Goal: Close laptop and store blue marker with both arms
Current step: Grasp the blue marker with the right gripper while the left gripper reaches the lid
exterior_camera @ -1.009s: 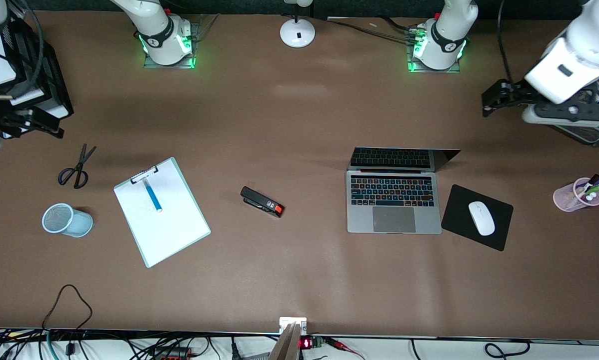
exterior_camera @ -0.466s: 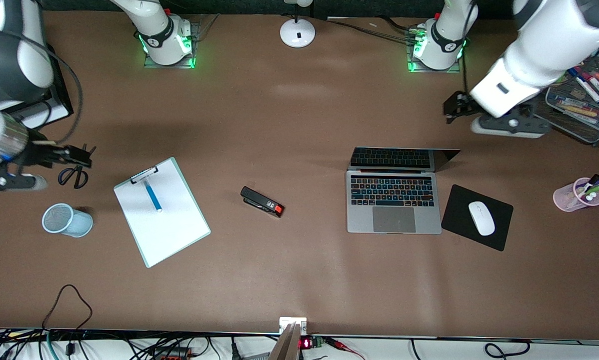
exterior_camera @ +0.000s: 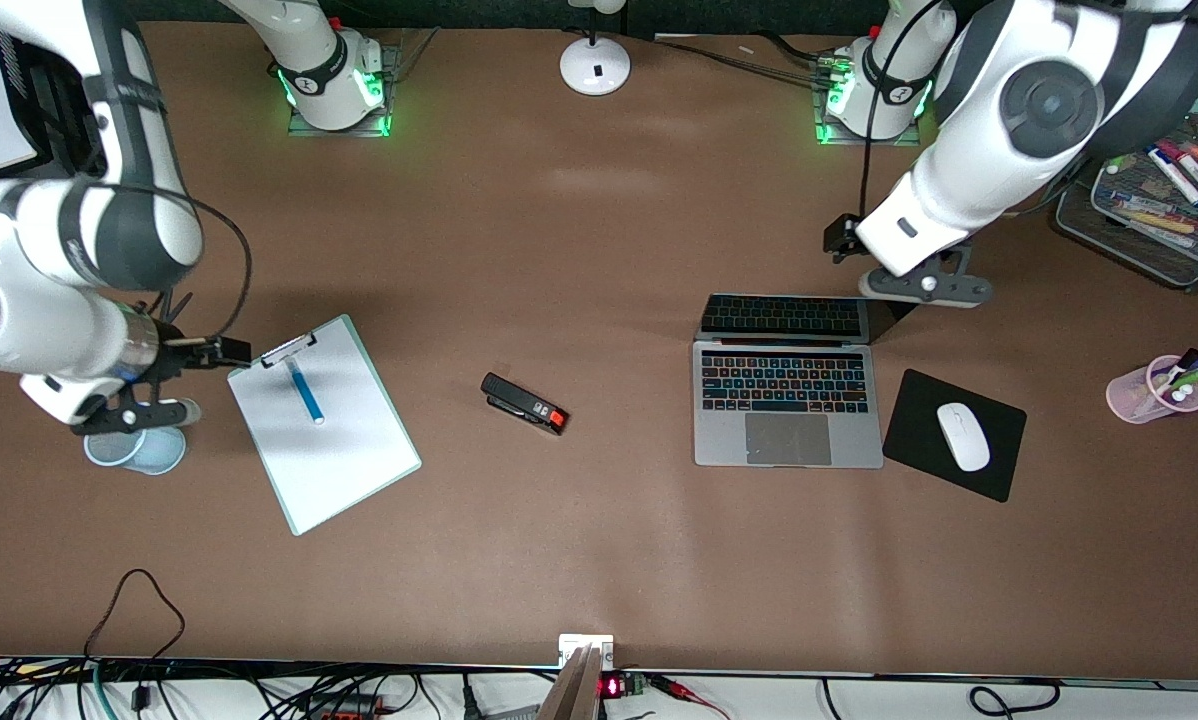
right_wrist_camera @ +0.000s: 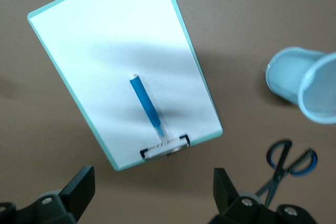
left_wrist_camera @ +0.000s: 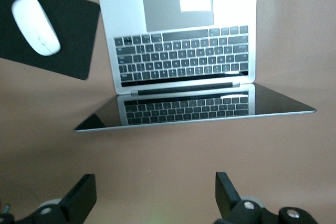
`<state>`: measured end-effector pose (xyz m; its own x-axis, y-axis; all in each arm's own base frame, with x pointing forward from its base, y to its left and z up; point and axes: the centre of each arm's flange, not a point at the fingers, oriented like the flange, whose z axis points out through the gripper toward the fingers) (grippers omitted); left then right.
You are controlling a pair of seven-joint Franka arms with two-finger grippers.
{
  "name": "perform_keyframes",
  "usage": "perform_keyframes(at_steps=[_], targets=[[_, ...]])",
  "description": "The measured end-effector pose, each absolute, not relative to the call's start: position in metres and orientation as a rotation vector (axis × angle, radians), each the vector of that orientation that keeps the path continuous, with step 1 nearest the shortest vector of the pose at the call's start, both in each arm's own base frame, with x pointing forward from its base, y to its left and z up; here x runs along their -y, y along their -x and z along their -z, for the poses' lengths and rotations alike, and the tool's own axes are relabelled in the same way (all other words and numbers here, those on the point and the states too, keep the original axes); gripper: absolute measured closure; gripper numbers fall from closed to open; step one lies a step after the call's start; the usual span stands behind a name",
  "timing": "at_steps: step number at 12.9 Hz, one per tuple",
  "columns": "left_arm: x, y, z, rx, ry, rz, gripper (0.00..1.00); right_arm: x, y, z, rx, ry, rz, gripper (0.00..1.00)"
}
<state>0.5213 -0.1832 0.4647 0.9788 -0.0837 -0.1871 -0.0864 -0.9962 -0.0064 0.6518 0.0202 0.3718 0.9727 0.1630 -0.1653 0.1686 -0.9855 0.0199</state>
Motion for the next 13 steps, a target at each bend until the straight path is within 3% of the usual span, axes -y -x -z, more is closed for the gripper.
perform_keyframes(at_steps=[8,13], targets=[[0.184,-0.505,-0.399,-0.146,3.051,-0.54,0.0,-0.033,-0.662,-0.276,-0.611,-3.037,0.352,0.0],[0.178,-0.513,-0.37,-0.18,2.996,-0.574,0.0,-0.051,-0.667,-0.235,-0.675,-3.027,0.312,0.03]])
